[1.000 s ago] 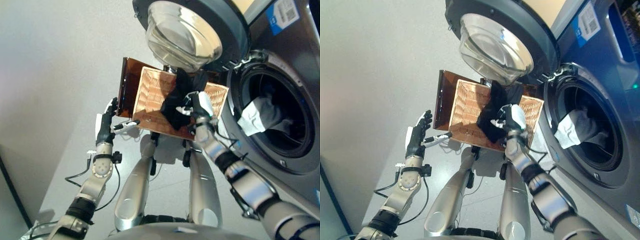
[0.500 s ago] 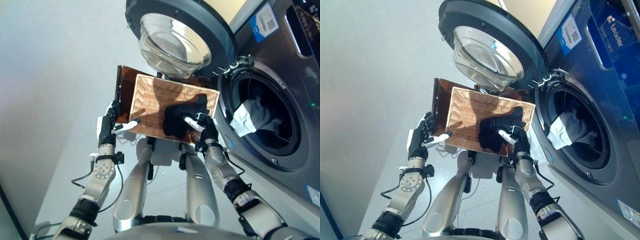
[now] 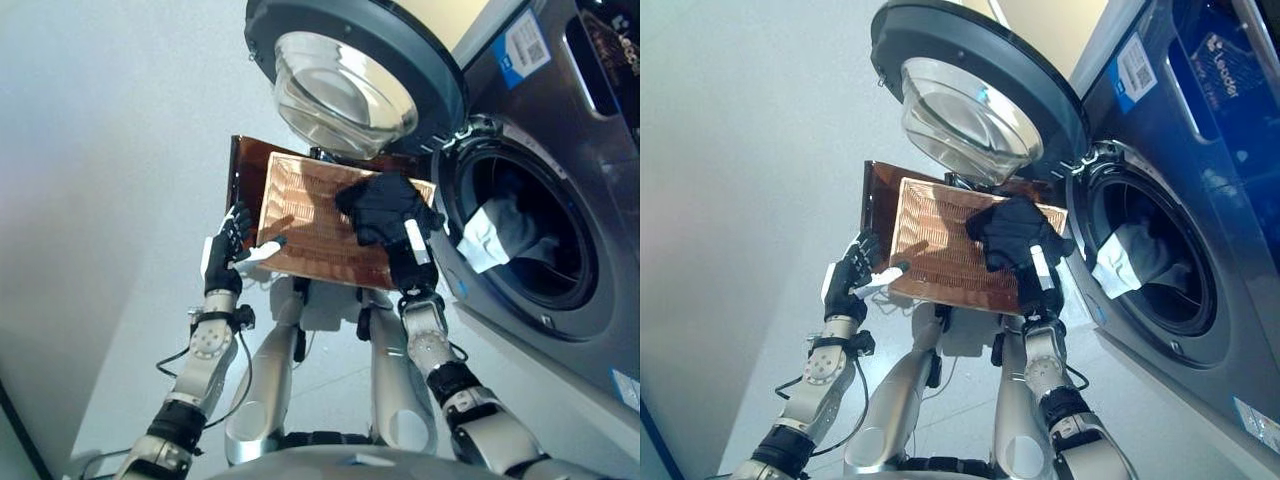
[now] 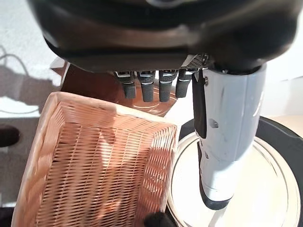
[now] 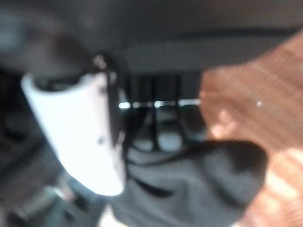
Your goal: Pick up the clothes and place them into the washing machine
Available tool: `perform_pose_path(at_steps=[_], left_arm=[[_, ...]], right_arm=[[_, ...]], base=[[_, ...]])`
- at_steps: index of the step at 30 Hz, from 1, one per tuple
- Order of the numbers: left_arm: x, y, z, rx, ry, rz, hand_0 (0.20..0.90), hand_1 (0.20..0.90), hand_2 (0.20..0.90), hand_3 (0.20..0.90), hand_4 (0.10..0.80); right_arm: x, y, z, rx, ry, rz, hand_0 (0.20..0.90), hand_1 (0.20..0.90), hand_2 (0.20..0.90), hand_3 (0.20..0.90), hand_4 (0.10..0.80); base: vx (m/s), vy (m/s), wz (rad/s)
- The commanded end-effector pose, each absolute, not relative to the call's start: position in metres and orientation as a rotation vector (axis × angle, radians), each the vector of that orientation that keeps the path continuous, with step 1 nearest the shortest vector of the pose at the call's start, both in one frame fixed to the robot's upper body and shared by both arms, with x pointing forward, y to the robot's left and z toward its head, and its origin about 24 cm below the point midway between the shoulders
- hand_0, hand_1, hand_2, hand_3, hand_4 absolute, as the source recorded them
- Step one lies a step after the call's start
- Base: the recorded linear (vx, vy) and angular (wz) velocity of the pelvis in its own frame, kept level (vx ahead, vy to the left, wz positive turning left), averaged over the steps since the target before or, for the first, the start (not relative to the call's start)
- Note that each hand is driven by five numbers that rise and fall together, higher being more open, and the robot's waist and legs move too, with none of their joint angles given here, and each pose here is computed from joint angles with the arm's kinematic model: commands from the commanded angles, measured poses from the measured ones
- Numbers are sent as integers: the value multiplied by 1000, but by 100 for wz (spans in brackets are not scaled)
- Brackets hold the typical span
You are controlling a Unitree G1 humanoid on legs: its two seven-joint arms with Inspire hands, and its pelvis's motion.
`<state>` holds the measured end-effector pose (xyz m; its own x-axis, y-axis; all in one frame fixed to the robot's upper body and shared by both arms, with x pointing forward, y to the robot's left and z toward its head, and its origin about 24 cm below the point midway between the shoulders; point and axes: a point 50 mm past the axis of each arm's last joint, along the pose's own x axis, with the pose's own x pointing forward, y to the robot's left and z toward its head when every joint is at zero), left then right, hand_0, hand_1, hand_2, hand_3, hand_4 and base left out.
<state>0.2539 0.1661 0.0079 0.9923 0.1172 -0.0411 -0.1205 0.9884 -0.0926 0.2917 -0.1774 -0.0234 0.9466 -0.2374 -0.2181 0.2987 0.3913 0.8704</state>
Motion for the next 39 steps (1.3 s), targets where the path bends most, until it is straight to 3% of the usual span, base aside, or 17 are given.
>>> perform_pose_path(at_steps=[1,11,22,39], left_arm=[[243,174,12,-161,-50,151,900,900,900,900,800],[239,173,6,-225,-35,161,900,900,900,900,800],[237,171,-1,-220,-5,171,900,900,900,900,800],[229,176,5,-172,-26,91,900,900,900,900,800]], right_arm=[[270,-189,-28,1208,-85,-395,200,200,200,200,300],[258,-213,-30,1304,-227,-565,200,200,200,200,300],[272,-253,-17,1275,-313,-834,200,200,200,200,300],[305,-372,104,1002,-538,-1002,200,200,200,200,300]], base=[[28,12,-9],[18,6,-5],[3,6,-3],[2,-29,4]])
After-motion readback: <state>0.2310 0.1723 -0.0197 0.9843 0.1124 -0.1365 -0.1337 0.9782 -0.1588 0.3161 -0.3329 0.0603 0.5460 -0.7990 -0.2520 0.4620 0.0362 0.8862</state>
